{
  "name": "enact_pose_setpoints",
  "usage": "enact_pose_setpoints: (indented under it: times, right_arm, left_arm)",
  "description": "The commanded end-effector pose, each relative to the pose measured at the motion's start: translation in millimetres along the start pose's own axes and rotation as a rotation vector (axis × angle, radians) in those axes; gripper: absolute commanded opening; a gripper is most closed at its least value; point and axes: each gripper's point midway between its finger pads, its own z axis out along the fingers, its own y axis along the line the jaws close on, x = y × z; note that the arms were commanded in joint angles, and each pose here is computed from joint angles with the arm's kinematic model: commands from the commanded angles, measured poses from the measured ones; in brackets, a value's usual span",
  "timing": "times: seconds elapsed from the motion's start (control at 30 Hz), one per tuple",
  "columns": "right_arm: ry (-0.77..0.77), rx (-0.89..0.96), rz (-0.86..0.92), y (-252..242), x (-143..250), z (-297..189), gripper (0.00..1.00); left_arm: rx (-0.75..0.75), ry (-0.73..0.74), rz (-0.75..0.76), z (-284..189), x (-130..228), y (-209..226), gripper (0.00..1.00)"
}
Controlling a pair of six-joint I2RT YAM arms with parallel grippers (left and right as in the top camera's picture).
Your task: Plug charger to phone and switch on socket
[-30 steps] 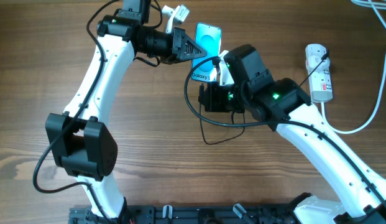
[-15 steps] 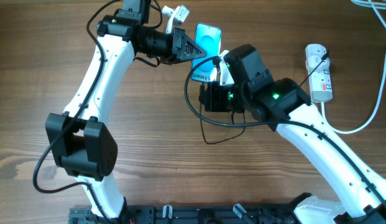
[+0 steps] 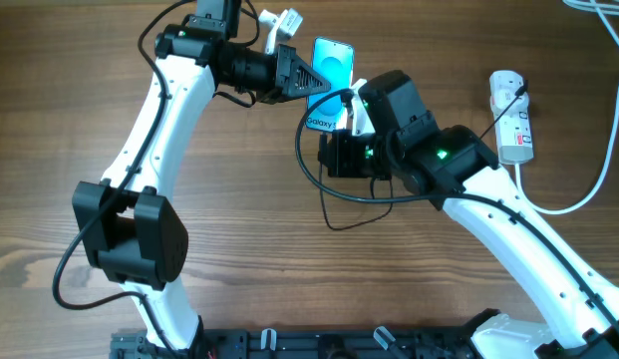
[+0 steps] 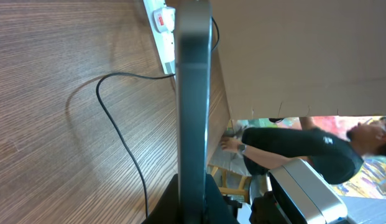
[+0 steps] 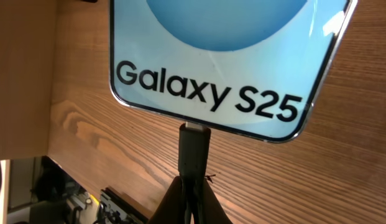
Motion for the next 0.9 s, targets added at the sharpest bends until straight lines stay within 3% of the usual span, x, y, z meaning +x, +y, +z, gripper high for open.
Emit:
enact_pose_setpoints:
  times: [0.0,0.7,0.87]
  right_arm:
    - [-0.029,-0.001,0.005,1,-8,4,0.04]
    - [-0.174,0.064,-0.095,-13,-44,-3,0.05]
    - [-0.174,0.067,-0.094,-13,-43,-4,0.10]
  left_arm:
    - [0.029,-0.011,0.067,-7,1,-22,0.04]
    - [0.028,0.005,0.047,-5,5,-22,0.04]
    - [0.018,-0.002,0.054,-5,4,-20,0.04]
